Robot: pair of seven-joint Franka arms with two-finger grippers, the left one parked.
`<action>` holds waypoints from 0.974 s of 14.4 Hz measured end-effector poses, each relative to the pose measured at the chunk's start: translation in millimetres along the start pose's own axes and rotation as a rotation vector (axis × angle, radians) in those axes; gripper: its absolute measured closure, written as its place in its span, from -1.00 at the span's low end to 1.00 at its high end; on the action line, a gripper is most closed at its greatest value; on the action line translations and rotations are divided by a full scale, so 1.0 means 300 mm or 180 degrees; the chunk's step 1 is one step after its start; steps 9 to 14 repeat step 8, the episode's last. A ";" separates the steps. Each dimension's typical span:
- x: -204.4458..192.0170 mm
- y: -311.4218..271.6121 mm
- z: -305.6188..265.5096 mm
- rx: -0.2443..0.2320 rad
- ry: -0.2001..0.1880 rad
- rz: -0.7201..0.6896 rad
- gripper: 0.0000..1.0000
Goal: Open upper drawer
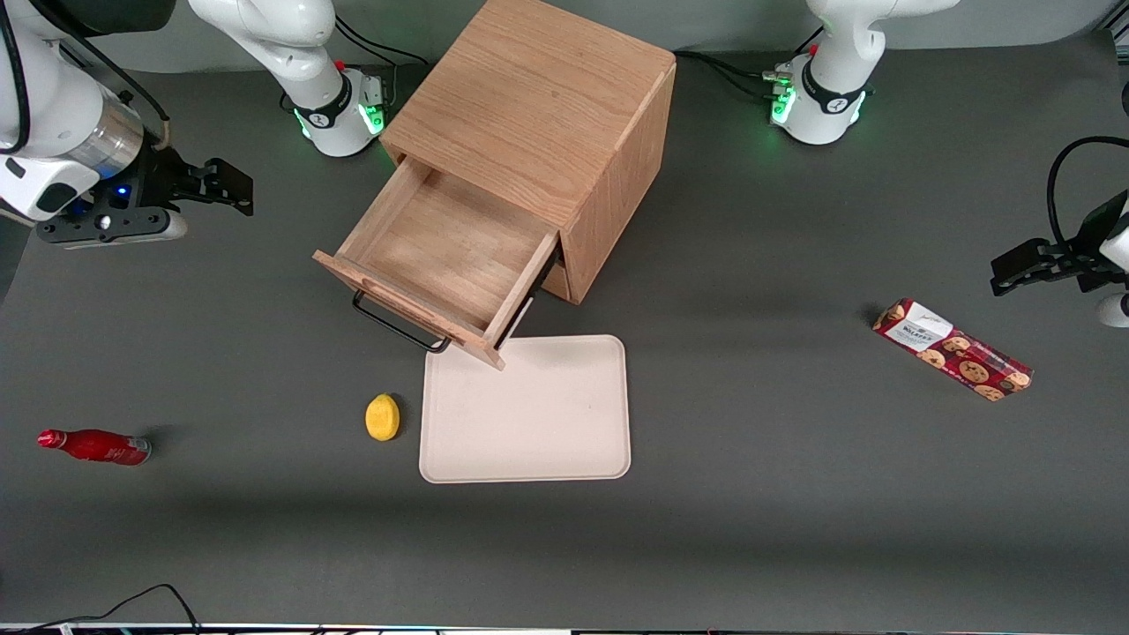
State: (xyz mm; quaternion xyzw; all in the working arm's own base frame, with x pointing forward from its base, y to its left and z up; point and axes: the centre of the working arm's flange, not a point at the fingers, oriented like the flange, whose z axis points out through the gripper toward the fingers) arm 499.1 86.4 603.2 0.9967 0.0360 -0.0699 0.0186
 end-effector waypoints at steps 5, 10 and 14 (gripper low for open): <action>-0.029 -0.017 -0.041 0.0048 0.0085 0.0268 -1.00; -0.035 0.058 -0.068 0.0119 0.0132 0.0424 -1.00; -0.035 0.058 -0.068 0.0119 0.0132 0.0424 -1.00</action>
